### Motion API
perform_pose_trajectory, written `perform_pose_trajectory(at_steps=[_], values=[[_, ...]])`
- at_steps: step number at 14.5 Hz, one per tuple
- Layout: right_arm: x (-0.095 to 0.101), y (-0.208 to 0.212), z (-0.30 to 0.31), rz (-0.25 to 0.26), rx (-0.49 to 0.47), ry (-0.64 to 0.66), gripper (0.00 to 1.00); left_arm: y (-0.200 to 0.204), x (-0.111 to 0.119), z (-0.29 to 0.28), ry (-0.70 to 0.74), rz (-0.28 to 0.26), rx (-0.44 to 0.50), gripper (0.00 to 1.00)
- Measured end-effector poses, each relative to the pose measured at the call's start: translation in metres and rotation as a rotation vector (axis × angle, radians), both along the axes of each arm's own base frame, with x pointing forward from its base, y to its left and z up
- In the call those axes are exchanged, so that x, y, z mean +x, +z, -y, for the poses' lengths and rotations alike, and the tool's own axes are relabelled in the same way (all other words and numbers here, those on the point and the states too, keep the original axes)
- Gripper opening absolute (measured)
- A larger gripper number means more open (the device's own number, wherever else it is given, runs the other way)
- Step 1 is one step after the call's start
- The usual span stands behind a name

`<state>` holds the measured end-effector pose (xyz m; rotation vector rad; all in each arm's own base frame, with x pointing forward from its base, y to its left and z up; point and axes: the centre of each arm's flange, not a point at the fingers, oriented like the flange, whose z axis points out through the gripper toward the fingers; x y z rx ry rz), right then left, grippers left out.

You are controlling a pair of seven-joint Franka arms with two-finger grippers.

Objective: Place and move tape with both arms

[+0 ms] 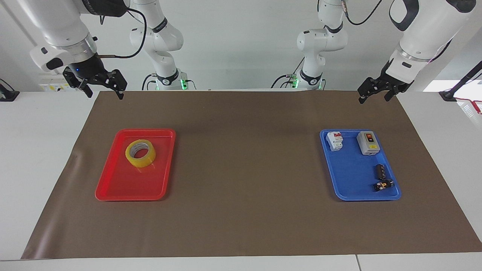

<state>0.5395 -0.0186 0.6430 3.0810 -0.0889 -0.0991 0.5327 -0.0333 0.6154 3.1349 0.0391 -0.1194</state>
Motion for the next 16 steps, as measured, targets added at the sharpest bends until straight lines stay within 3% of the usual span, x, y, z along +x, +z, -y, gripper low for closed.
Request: perform_pose_trajectory(at_steps=[16], values=[[0.0001, -0.0002, -0.0018, 0.0, 0.019, 0.001, 1.0, 0.0, 0.0, 0.0, 0.0, 0.0, 0.0, 1.0]])
